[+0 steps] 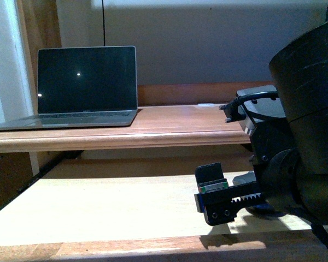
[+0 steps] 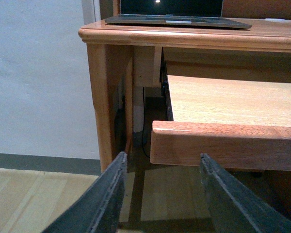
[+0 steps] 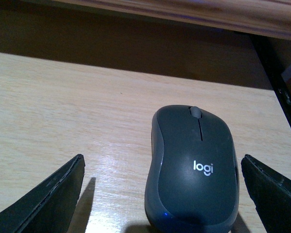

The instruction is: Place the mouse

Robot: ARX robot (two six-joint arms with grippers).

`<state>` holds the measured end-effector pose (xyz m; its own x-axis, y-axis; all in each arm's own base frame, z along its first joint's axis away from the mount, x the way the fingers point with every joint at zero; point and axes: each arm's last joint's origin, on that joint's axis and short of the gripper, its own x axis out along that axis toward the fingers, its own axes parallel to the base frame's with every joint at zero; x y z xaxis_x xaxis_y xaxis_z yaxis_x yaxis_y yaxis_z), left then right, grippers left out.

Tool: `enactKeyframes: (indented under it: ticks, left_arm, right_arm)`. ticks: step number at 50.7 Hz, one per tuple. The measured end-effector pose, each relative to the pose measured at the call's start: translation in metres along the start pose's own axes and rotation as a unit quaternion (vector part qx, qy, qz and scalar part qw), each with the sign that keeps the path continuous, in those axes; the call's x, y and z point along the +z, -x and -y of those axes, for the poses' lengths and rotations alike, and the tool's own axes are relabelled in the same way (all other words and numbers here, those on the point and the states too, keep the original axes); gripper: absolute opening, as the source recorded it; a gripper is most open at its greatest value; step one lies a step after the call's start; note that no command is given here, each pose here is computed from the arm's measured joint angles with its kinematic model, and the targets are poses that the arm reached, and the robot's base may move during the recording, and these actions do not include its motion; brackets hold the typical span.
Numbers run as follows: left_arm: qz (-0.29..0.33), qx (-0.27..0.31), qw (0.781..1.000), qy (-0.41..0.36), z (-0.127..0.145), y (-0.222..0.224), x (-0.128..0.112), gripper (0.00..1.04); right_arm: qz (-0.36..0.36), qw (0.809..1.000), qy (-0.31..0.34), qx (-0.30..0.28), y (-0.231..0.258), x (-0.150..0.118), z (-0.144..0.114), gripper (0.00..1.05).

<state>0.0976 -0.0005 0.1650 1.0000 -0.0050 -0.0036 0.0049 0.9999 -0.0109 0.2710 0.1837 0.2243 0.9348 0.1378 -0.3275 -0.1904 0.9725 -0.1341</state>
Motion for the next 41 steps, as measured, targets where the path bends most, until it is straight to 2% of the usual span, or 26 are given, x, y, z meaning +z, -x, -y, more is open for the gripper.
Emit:
enactKeyframes:
  ticks: [5, 10, 14, 19, 26, 33, 41]
  left_arm:
    - [0.0, 0.0, 1.0, 0.0, 0.0, 0.0, 0.0, 0.67]
    - [0.0, 0.0, 1.0, 0.0, 0.0, 0.0, 0.0, 0.87]
    - [0.0, 0.0, 1.0, -0.001, 0.0, 0.0, 0.0, 0.99]
    - [0.0, 0.0, 1.0, -0.001, 0.0, 0.0, 0.0, 0.97]
    - [0.0, 0.0, 1.0, -0.001, 0.0, 0.0, 0.0, 0.97]
    - [0.0, 0.0, 1.0, -0.001, 0.0, 0.0, 0.0, 0.97]
    - [0.0, 0.0, 1.0, -0.001, 0.0, 0.0, 0.0, 0.97]
  right_arm:
    - [-0.008, 1.0, 0.01, -0.01, -0.007, -0.004, 0.0, 0.97]
    - [-0.017, 0.999, 0.018, -0.022, -0.016, -0.008, 0.001, 0.97]
    - [-0.025, 0.999, 0.018, -0.029, -0.023, -0.009, 0.004, 0.97]
    - [-0.03, 0.999, 0.013, -0.031, -0.029, -0.008, 0.006, 0.97]
    - [-0.031, 0.999, 0.003, -0.019, -0.03, -0.009, 0.005, 0.73]
    - [-0.028, 1.0, -0.003, -0.014, -0.03, -0.008, 0.005, 0.57]
    - [-0.024, 1.0, -0.018, -0.01, -0.021, -0.002, 0.009, 0.55]
